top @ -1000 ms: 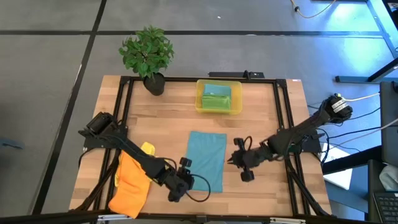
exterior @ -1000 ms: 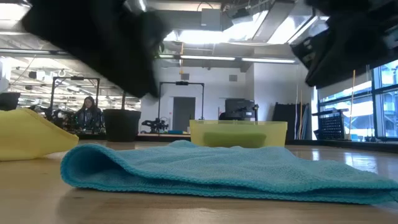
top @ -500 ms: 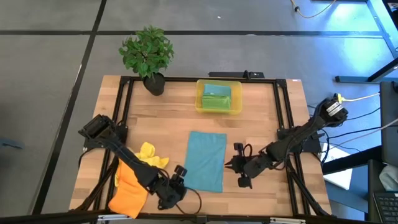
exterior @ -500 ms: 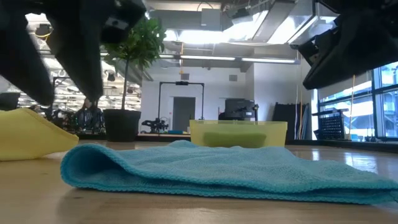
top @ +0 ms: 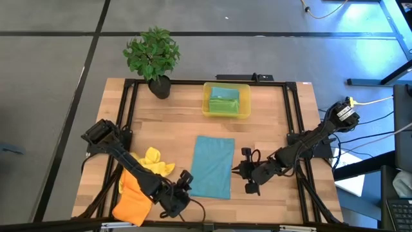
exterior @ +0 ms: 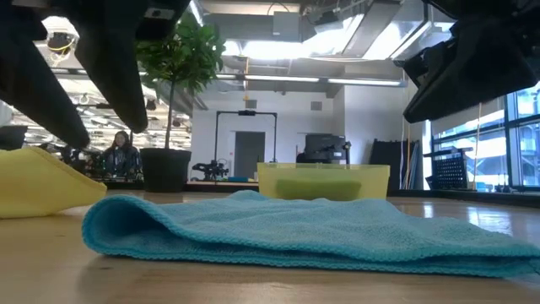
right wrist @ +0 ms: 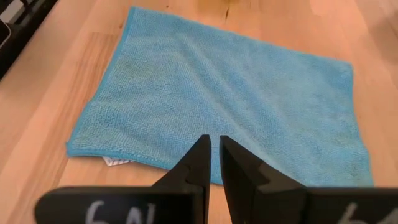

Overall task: Fold microfiber towels
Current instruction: Fold the blue microfiber towel

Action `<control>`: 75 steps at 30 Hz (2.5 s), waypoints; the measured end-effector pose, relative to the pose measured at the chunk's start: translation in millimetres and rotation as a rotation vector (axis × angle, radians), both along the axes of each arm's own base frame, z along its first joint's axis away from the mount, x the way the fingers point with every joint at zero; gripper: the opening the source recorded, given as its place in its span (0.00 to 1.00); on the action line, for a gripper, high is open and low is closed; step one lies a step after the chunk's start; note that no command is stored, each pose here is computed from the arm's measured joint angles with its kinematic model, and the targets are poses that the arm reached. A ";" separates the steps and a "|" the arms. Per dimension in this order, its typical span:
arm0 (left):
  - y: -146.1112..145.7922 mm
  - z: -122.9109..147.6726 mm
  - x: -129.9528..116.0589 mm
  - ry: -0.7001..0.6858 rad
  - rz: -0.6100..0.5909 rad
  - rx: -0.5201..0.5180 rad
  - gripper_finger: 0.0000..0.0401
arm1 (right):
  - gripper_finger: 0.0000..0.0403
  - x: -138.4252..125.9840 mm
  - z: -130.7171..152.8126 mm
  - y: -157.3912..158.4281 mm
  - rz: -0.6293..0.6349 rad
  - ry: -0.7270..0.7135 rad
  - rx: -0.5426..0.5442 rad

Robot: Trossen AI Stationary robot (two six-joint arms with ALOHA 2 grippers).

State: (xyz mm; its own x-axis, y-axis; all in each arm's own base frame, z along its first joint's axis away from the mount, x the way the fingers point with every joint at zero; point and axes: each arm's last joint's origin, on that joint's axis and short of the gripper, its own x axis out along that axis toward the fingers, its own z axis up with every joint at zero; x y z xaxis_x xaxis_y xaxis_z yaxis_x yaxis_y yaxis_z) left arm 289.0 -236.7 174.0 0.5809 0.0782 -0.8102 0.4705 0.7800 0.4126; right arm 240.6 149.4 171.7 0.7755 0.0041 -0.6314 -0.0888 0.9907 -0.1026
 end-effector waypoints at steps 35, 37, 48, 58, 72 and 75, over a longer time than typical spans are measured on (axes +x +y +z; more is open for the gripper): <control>-20.1 -15.6 18.5 0.143 -0.137 0.233 0.55 | 0.09 0.3 0.2 -0.2 0.039 -0.004 -0.054; -21.9 -20.6 17.7 0.159 -0.169 0.257 0.55 | 0.09 0.3 0.3 -0.1 0.039 -0.005 -0.052; -29.5 -47.3 16.8 0.181 -0.286 0.443 0.54 | 0.09 0.8 2.4 2.4 0.032 -0.036 -0.045; -26.9 -48.1 23.1 0.127 -0.279 0.506 0.53 | 0.09 0.8 2.4 2.2 0.025 -0.038 -0.050; -26.6 -50.1 24.2 0.116 -0.240 0.476 0.34 | 0.09 -0.5 2.1 4.0 0.047 -0.030 -0.048; -26.4 -50.5 24.0 0.114 -0.202 0.440 0.25 | 0.09 -0.7 1.8 4.6 0.063 -0.021 -0.035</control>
